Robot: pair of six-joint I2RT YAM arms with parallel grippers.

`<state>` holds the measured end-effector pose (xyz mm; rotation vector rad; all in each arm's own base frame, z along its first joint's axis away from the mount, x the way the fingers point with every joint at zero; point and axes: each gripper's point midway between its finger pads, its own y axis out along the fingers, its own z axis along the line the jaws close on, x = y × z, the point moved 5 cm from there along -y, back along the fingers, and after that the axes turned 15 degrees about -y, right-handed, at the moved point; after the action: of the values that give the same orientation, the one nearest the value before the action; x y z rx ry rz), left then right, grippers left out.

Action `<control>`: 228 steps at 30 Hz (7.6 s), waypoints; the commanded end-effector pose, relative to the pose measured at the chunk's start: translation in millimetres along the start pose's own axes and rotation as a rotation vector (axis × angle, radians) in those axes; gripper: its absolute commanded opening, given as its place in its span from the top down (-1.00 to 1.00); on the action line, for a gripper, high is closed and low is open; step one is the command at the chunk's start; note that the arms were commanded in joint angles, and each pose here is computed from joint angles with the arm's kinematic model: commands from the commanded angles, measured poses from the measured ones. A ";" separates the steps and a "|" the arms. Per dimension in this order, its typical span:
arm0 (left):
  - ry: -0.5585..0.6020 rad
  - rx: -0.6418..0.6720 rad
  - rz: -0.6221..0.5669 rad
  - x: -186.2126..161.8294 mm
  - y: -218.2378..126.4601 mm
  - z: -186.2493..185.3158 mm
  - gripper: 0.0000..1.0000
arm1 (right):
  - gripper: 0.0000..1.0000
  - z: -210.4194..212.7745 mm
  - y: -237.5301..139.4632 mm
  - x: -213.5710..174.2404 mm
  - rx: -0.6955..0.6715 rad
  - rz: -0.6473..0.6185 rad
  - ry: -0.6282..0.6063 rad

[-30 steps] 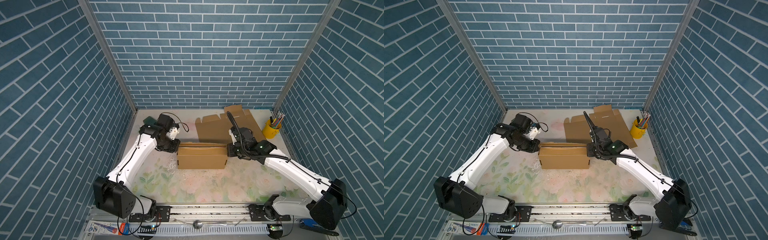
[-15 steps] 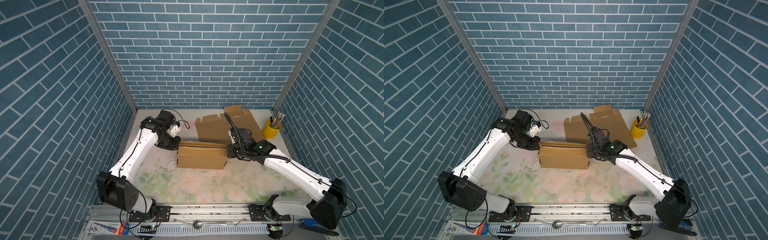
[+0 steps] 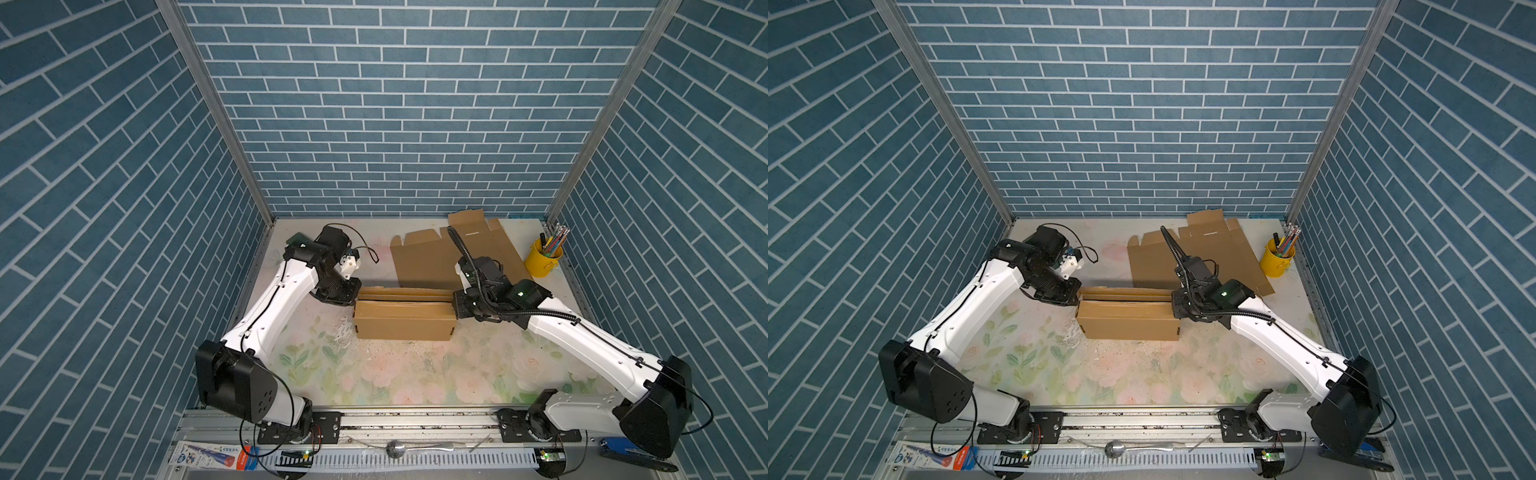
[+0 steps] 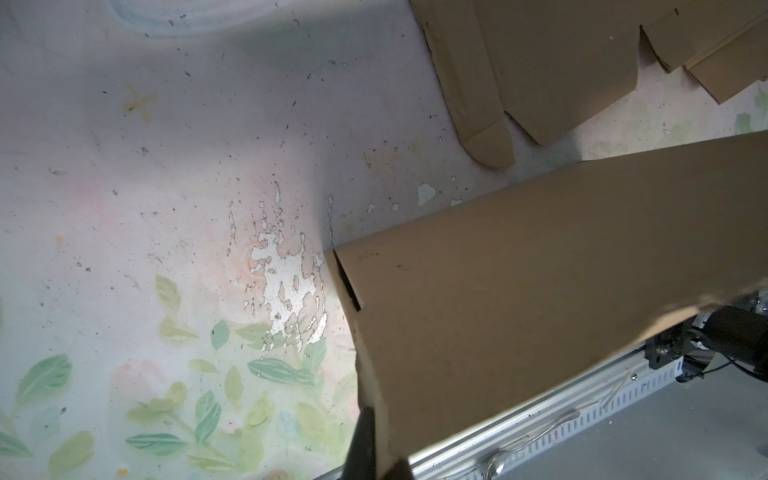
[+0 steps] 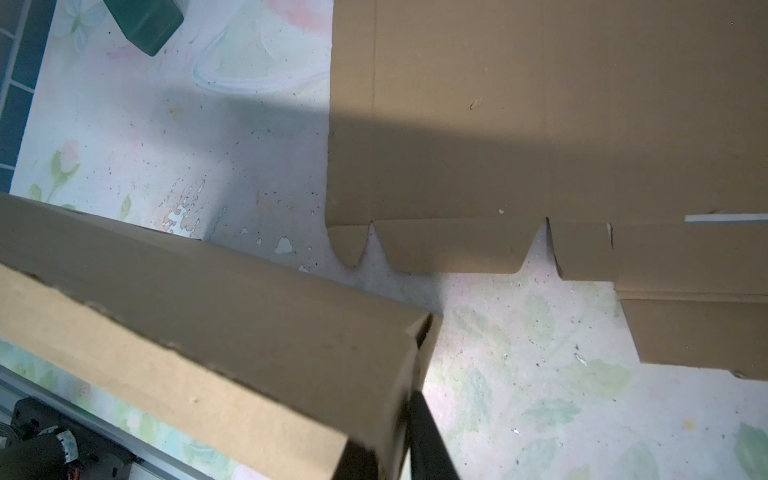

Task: Fold the paper box

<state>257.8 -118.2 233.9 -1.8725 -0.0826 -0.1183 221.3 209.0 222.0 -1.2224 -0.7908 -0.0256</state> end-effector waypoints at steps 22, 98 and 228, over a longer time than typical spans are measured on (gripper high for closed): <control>0.018 0.006 0.011 4.7 3.7 -0.1 1.00 | -0.08 8.8 -7.8 -11.9 0.162 0.087 0.123; -0.006 0.007 0.073 -6.2 24.5 6.3 1.00 | 0.15 -23.8 -34.3 13.9 0.059 0.085 -0.140; 0.023 0.039 0.093 -7.4 39.6 3.6 1.00 | 0.92 -2.8 3.6 3.6 0.090 0.207 0.017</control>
<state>272.6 -125.8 219.4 -1.8600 -0.0919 -0.1751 237.7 212.1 226.2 -1.2454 -0.7038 0.1263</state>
